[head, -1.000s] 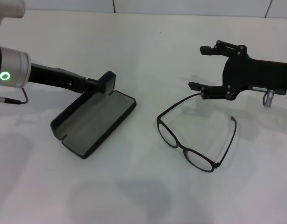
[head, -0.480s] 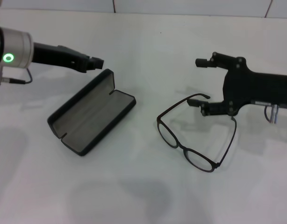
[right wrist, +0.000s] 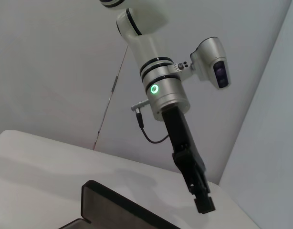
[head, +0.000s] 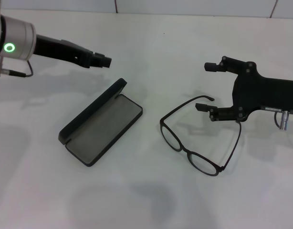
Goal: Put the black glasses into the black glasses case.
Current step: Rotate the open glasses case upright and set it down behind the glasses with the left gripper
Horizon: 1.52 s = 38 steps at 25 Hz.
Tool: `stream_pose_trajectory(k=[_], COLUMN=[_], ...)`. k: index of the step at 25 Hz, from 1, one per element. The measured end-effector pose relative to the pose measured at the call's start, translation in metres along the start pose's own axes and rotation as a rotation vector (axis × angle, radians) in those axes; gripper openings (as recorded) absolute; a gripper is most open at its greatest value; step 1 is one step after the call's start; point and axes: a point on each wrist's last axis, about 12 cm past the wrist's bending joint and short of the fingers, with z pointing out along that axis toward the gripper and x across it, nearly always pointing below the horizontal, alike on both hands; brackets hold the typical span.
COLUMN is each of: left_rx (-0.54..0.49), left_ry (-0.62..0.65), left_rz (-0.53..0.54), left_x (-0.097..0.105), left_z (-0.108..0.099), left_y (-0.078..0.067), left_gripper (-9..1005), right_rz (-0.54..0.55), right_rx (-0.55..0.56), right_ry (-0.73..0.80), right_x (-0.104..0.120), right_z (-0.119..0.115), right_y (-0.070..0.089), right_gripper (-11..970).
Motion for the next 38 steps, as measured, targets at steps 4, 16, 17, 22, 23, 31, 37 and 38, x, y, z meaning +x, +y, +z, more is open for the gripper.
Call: stream_pose_trajectory(k=[4,16,17,22,23,31,37,38], left_rx=[0.037,0.098,0.095,0.075,0.066,-0.007,-0.004,-0.002], left_ry=[0.062,0.15,0.157,0.178,0.179,0.209,0.218,0.218], left_rz=[-0.005,-0.017,-0.018,-0.016,-0.014,0.0,0.006,0.006], left_x=[0.011,0.03,0.031,0.034,0.034,0.036,0.033,0.032], left_z=[-0.001,0.001,0.001,0.0,0.0,0.004,0.007,0.007], left_y=[-0.004,-0.011,-0.011,-0.008,-0.007,-0.004,-0.007,-0.007], left_gripper=[307,592,638,732,732,670,563,543], right_rz=[-0.001,-0.013,-0.013,-0.013,-0.013,-0.006,-0.006,-0.007], right_rx=[0.006,0.014,0.014,0.013,0.013,0.024,0.025,0.025], right_ry=[0.007,0.021,0.021,0.02,0.019,0.01,0.01,0.01], right_x=[0.001,0.001,0.001,0.001,0.001,0.001,0.001,0.001], right_z=[0.0,0.004,0.005,0.005,0.005,0.004,0.004,0.004], right_y=[-0.001,-0.004,-0.004,-0.004,-0.004,-0.003,-0.002,-0.002], right_gripper=[856,856,855,855,855,855,855,855])
